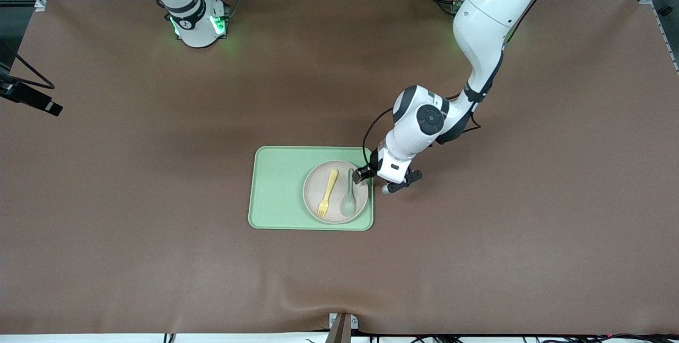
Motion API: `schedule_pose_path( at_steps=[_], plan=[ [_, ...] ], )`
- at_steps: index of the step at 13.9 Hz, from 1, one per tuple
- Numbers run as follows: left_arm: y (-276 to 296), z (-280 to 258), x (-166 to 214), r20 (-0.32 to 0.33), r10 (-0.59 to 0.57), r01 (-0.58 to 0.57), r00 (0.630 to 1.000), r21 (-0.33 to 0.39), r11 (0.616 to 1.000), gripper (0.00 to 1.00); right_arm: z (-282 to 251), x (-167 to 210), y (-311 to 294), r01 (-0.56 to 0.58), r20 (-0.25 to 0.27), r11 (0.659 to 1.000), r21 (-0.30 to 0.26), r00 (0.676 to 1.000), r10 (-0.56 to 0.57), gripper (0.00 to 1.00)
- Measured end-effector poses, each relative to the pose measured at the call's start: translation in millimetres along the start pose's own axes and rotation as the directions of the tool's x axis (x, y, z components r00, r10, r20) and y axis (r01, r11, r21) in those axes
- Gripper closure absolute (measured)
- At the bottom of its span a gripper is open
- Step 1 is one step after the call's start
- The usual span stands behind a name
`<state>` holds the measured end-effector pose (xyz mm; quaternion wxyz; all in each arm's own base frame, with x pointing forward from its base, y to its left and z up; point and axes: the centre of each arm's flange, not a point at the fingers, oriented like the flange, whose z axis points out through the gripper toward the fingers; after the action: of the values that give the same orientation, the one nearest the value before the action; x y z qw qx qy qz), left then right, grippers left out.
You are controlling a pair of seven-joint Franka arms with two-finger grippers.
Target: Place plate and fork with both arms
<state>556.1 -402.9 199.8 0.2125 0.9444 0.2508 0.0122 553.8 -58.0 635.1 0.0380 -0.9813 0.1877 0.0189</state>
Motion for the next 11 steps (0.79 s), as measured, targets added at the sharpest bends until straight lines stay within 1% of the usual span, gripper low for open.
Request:
schedule_pose_path(
  at_steps=[1, 2, 3, 7, 10, 11],
  plan=[
    [3.0, -4.4, 2.6, -0.005, -0.001, 0.001, 1.000, -0.008, 1.000, 0.20, 0.0, 0.0, 0.0, 0.000, 0.000, 1.000, 0.000, 1.000, 0.000, 0.00],
    [6.4, -10.0, 5.1, -0.009, 0.000, 0.000, 1.000, -0.012, 1.000, 0.09, 0.0, 0.0, -0.1, 0.000, 0.000, 1.000, 0.001, 1.000, 0.000, 0.00],
    [10.2, -17.3, 8.3, -0.009, 0.001, -0.001, 1.000, -0.011, 1.000, 0.01, 0.0, -0.1, -0.5, 0.001, 0.000, 1.000, 0.001, 1.000, -0.001, 0.00],
    [28.8, -71.0, 31.7, 0.009, -0.013, 0.013, 1.000, 0.034, 0.999, 0.00, 0.6, -1.1, -6.0, 0.010, 0.001, 1.000, 0.006, 1.000, -0.010, 0.00],
    [41.2, -123.5, 48.9, 0.019, -0.013, 0.011, 1.000, 0.072, 0.997, 0.00, 18.4, 6.3, -14.9, 0.025, 0.030, 1.000, 0.002, 0.999, -0.025, 0.00],
    [44.8, -141.0, 53.3, 0.014, 0.008, -0.010, 1.000, 0.100, 0.995, 0.00, 26.8, 9.8, -21.9, 0.038, 0.040, 0.999, 0.001, 0.998, -0.038, 0.00]
  ],
)
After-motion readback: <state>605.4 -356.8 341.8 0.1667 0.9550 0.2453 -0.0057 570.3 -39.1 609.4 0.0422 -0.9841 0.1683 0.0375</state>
